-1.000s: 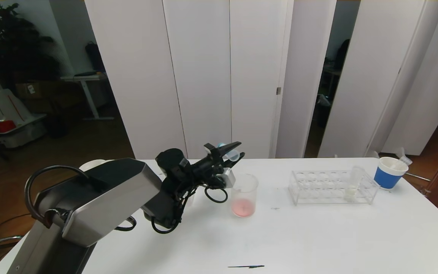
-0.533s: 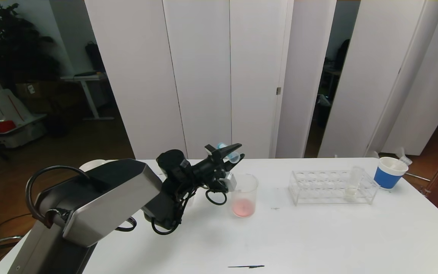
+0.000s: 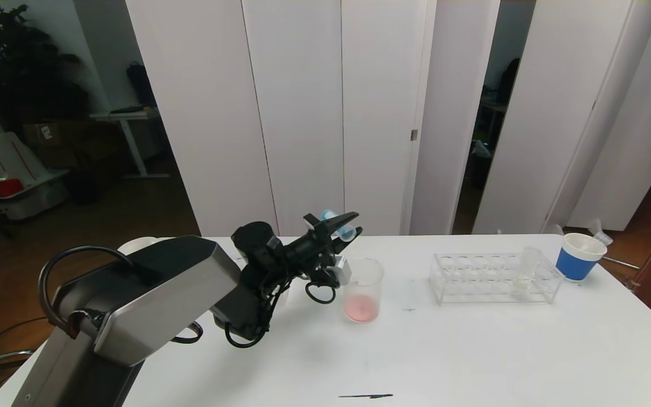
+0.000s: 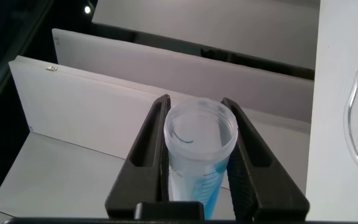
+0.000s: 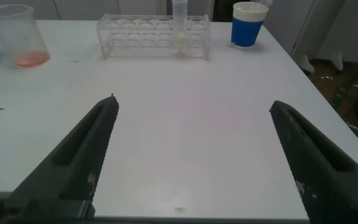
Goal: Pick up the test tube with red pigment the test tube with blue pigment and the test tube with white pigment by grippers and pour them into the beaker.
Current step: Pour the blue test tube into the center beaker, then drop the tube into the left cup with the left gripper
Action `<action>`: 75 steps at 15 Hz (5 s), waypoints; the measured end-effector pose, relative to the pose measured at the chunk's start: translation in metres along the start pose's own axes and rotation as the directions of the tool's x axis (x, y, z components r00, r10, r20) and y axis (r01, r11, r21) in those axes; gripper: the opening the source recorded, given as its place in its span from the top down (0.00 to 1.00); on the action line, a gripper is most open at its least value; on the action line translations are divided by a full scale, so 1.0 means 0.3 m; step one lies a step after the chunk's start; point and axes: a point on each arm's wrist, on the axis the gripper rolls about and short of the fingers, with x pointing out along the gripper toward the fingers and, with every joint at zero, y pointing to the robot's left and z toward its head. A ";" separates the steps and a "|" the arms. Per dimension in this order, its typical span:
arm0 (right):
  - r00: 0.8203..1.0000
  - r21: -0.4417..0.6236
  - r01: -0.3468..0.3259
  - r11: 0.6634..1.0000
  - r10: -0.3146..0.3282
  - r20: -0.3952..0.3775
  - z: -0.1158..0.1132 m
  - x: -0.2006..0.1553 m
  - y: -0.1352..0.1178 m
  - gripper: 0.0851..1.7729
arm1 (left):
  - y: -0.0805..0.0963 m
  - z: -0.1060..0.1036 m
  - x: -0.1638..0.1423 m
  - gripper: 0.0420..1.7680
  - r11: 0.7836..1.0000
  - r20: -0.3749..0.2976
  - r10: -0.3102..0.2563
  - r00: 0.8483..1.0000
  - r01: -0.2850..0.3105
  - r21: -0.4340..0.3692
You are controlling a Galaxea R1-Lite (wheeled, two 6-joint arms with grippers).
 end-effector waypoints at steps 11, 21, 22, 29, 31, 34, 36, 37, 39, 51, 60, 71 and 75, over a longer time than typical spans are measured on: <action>1.000 0.000 0.001 1.000 -0.001 0.001 0.001 0.000 0.000 0.02 | 0.003 -0.023 0.006 0.67 0.998 -0.028 0.026 0.999 -0.024 0.060; 1.000 0.000 0.000 1.000 0.000 0.000 0.000 0.000 0.000 0.02 | 0.010 0.000 0.004 0.67 0.999 -0.023 0.015 1.000 -0.014 0.050; 1.000 0.000 0.000 1.000 0.000 0.000 0.000 0.000 0.000 0.02 | 0.015 0.004 0.003 0.67 0.999 -0.022 0.015 1.000 -0.014 0.050; 1.000 0.000 0.000 1.000 0.000 0.000 0.000 0.000 0.000 0.02 | 0.029 0.038 -0.007 0.67 0.999 -0.022 0.000 1.000 0.001 0.036; 1.000 0.000 0.000 1.000 0.000 0.001 0.000 0.000 0.000 0.02 | 0.036 0.040 -0.003 0.67 0.999 -0.018 0.006 1.000 -0.005 0.041; 1.000 0.000 0.000 1.000 0.000 0.000 0.000 0.000 0.000 0.02 | 0.048 0.044 0.009 0.67 0.998 -0.007 0.021 1.000 -0.020 0.067; 1.000 0.000 0.000 1.000 0.000 0.000 0.000 0.000 0.000 0.02 | 0.056 0.046 0.018 0.67 0.996 0.002 0.031 1.000 -0.031 0.084; 1.000 0.000 0.000 1.000 0.000 0.000 0.000 0.000 0.000 0.02 | 0.058 0.046 0.019 0.67 0.995 0.002 0.033 0.999 -0.033 0.091; 1.000 0.000 0.000 1.000 0.000 0.000 0.000 0.000 0.000 0.02 | 0.059 0.045 0.020 0.67 0.995 0.004 0.034 0.999 -0.034 0.095; 1.000 0.000 0.000 1.000 0.000 0.000 0.000 0.000 0.000 0.02 | 0.073 0.042 0.028 0.67 0.992 0.010 0.049 0.999 -0.050 0.119; 1.000 0.000 0.001 1.000 -0.001 0.000 0.000 0.000 0.000 0.02 | 0.080 0.026 0.024 0.67 0.987 0.009 0.055 0.998 -0.056 0.153; 1.000 0.000 0.000 1.000 0.000 0.000 0.000 0.000 0.000 0.02 | 0.095 0.035 0.019 0.67 0.987 0.011 0.054 0.998 -0.055 0.154; 1.000 0.000 0.000 1.000 0.000 0.000 0.000 0.000 0.000 0.02 | 0.106 0.036 0.019 0.67 0.985 0.011 0.060 0.998 -0.061 0.159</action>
